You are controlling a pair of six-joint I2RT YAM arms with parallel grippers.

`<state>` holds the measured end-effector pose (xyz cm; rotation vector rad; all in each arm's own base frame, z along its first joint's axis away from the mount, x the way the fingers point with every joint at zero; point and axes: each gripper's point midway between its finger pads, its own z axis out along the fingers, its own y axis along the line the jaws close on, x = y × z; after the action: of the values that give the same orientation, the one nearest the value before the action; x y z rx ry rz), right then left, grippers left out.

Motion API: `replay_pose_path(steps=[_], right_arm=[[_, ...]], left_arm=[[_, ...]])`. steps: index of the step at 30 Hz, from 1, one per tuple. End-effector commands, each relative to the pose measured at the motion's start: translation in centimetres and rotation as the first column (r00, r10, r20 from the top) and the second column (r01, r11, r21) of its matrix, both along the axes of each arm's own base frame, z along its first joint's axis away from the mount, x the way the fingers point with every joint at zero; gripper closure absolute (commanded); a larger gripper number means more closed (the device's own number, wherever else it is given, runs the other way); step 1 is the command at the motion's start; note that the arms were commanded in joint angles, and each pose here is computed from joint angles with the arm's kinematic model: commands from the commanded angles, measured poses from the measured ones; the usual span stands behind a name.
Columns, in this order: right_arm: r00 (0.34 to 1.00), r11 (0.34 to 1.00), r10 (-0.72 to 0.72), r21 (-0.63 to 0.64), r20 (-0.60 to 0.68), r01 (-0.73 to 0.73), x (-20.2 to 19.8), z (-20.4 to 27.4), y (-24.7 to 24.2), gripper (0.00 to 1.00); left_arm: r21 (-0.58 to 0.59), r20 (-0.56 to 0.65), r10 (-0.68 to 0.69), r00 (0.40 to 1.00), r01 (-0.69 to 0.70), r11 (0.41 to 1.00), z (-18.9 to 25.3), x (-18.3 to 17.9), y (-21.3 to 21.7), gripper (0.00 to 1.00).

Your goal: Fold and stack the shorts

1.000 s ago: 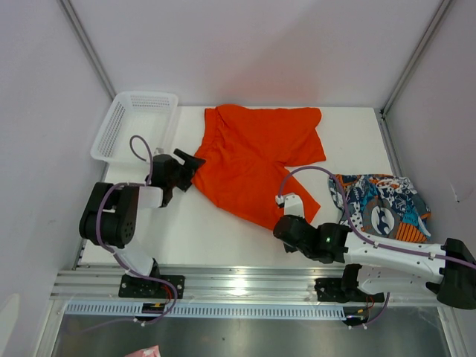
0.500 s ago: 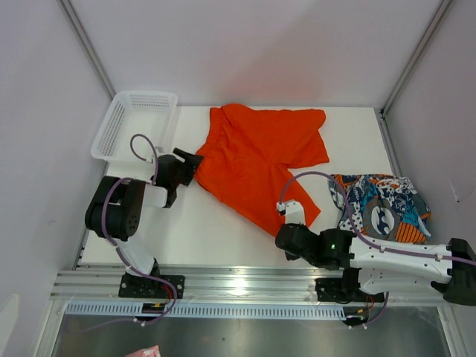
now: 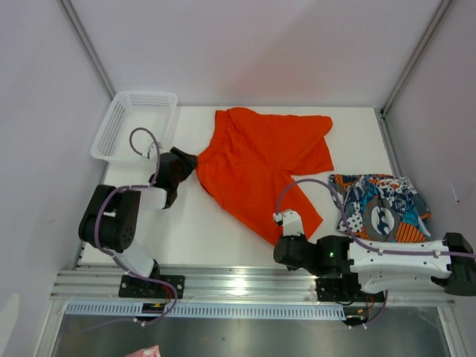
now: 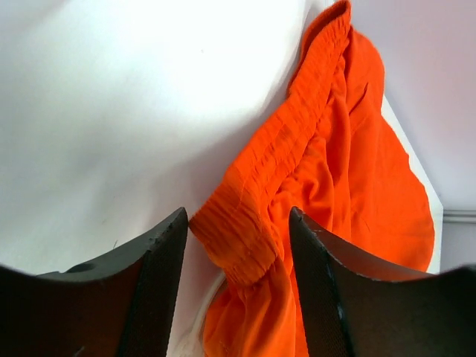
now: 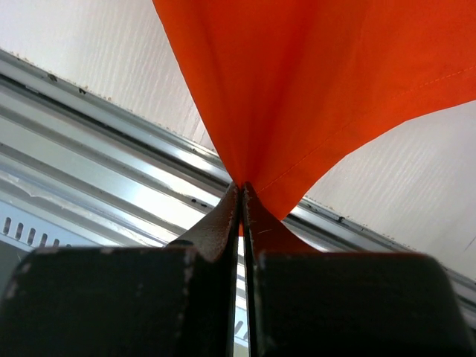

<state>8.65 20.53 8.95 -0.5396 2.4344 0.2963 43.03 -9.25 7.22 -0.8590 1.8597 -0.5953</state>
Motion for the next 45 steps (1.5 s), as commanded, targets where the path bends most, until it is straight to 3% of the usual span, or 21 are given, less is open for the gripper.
replay_pose_path(steps=[1, 5, 10, 12, 16, 18, 23, 31, 37, 41, 45], right_arm=[[1.000, 1.000, -0.020, -0.009, 0.010, 0.020, -0.3, -0.1, -0.4, 1.00], [1.000, 1.000, -0.015, -0.017, 0.011, 0.015, -0.8, -0.4, -0.4, 1.00], [1.000, 1.000, -0.024, -0.001, 0.018, 0.024, -0.8, -0.2, -0.4, 1.00], [0.999, 1.000, -0.027, 0.003, 0.018, 0.027, -0.8, -0.2, -0.4, 1.00], [0.999, 0.999, -0.038, -0.002, 0.026, 0.038, -0.6, -0.5, -0.7, 1.00], [0.999, 0.999, -0.039, -0.003, 0.027, 0.039, -0.6, -0.6, -0.6, 1.00], [0.998, 0.999, -0.042, 0.003, 0.039, 0.042, -0.4, -0.5, -0.5, 1.00], [0.998, 0.999, -0.043, 0.019, 0.047, 0.043, -0.3, -0.3, -0.6, 1.00], [0.998, 0.999, -0.044, 0.029, 0.045, 0.043, -0.3, -0.2, -0.5, 1.00], [0.998, 0.999, -0.040, 0.033, 0.046, 0.039, -0.3, -0.1, -0.3, 1.00], [0.998, 0.999, -0.038, 0.029, 0.043, 0.037, -0.3, -0.1, -0.4, 1.00]], left_arm=[[0.085, 0.070, 0.027, 0.997, -0.033, 0.996, 2.5, 0.3, 1.0, 0.41], [0.111, 0.090, 0.022, 0.996, -0.032, 0.993, 3.4, 0.5, 1.1, 0.58], [0.099, 0.083, -0.019, 0.996, 0.011, 0.995, 3.1, 0.2, 0.4, 0.66], [0.088, 0.076, -0.023, 0.997, 0.017, 0.996, 3.0, 0.0, 0.2, 0.63], [0.091, 0.043, 0.035, 0.998, -0.039, 0.995, 3.7, -1.5, 1.4, 0.39], [0.081, -0.032, 0.047, 0.998, -0.045, 0.996, 2.8, -2.8, 1.5, 0.35], [-0.044, -0.089, 0.020, 0.996, -0.024, 0.999, 2.5, -5.5, 0.4, 0.20], [-0.198, -0.127, -0.073, 0.989, 0.047, 0.979, 0.8, -5.8, -2.7, 0.19], [-0.251, -0.129, -0.063, 0.990, 0.029, 0.967, -0.8, -5.9, -3.7, 0.19], [-0.371, -0.126, -0.077, 0.989, 0.025, 0.928, -2.2, -5.2, -5.2, 0.22], [-0.410, -0.099, -0.041, 0.994, -0.003, 0.912, -2.4, -4.3, -5.2, 0.23]])
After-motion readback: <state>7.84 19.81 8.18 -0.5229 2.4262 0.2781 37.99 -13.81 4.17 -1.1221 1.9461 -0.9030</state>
